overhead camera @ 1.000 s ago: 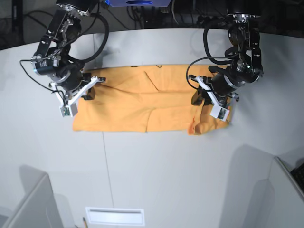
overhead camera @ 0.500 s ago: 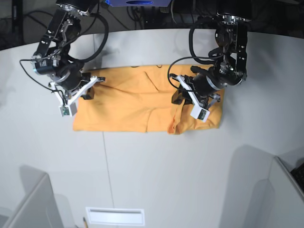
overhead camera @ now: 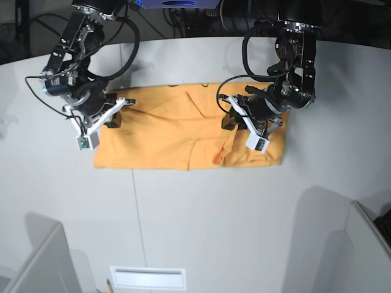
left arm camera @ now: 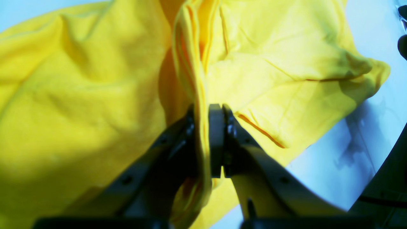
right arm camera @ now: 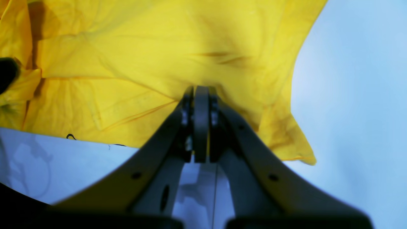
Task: Fold the T-shirt properly
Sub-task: 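Carry the strip end in the left gripper toward the middle, folding it over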
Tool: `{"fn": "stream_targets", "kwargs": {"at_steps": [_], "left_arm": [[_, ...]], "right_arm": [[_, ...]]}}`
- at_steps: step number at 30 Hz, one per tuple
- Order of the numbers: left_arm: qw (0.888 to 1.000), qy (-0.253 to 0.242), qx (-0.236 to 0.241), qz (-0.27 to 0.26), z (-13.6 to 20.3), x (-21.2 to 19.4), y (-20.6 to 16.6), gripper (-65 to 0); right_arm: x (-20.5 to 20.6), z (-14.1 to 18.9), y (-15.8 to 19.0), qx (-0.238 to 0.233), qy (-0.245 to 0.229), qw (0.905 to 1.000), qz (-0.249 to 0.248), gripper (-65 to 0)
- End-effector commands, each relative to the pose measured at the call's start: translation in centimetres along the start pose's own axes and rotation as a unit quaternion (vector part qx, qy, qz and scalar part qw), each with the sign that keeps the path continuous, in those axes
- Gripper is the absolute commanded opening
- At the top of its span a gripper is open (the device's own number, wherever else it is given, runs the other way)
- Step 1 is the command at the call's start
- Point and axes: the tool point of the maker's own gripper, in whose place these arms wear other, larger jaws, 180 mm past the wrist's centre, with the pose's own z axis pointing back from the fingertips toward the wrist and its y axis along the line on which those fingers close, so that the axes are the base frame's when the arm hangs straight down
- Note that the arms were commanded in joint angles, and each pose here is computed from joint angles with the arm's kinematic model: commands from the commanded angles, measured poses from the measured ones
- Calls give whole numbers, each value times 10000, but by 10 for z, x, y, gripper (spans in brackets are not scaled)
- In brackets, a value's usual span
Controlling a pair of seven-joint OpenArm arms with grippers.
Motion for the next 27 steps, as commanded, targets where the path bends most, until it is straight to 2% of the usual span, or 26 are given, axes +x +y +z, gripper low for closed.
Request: {"fn": "stream_targets", "kwargs": {"at_steps": [1, 17, 24, 27], "left_arm": [[9997, -247, -57, -26, 2, 14, -2, -650], [9992, -357, -162, -61, -2, 26, -11, -650], [9986, -431, -297, 62, -8, 29, -24, -360], [9977, -506, -422, 174, -12, 32, -36, -286]], "right_arm": [[13, 4, 2, 25, -253, 9997, 59, -650], [13, 4, 2, 25, -253, 9997, 59, -650], [13, 4, 2, 25, -253, 9997, 59, -650], [14, 4, 2, 26, -260, 9996, 61, -650]]}}
